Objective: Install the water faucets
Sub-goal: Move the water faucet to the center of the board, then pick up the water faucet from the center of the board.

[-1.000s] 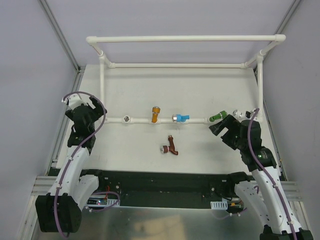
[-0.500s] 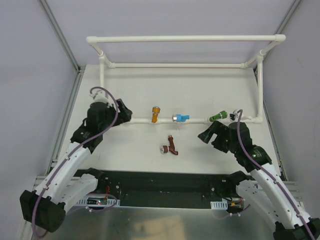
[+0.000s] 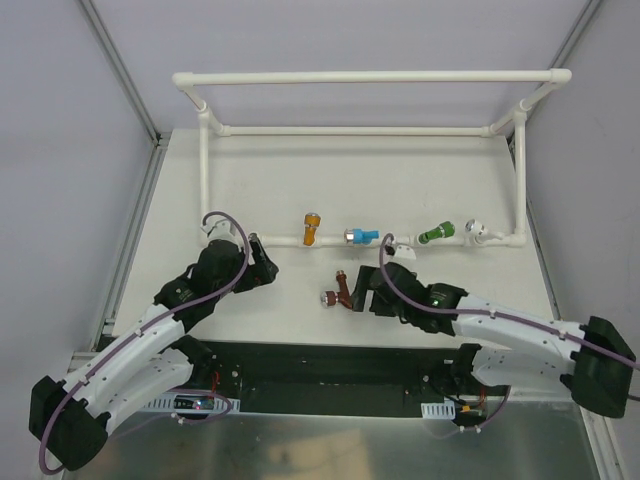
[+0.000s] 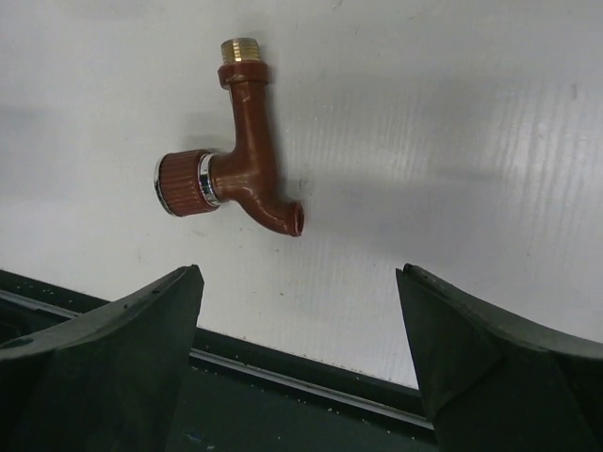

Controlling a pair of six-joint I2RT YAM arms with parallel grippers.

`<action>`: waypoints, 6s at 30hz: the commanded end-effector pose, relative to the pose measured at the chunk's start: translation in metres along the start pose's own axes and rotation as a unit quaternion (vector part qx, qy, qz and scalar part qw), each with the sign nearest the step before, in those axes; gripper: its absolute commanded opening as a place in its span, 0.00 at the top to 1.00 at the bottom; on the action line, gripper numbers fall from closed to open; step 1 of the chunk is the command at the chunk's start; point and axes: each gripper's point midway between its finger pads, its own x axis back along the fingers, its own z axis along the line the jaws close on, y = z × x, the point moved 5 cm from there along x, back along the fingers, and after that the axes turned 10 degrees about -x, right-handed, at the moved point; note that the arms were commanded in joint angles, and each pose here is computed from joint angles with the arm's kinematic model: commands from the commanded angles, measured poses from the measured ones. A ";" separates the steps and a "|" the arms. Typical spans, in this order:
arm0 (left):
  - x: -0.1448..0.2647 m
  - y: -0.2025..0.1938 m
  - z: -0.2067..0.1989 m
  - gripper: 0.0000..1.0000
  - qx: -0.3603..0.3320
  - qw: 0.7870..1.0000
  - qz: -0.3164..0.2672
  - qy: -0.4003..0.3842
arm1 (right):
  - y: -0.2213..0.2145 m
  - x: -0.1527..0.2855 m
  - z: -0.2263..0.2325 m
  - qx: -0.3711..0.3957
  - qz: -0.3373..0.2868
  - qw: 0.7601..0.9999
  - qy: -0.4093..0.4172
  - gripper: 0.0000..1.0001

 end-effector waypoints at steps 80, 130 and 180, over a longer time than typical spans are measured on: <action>-0.018 -0.057 -0.066 0.15 0.022 0.977 0.196 -0.084 | -0.025 0.017 0.025 -0.195 -0.030 0.980 0.025 0.23; -0.056 -0.114 -0.097 1.00 0.005 0.952 0.241 0.189 | -0.010 0.055 -0.067 -0.297 -0.084 0.951 0.027 0.27; 0.064 0.042 -0.170 1.00 0.308 0.936 0.011 -0.170 | 0.031 0.083 0.127 0.018 -0.199 0.888 0.414 0.31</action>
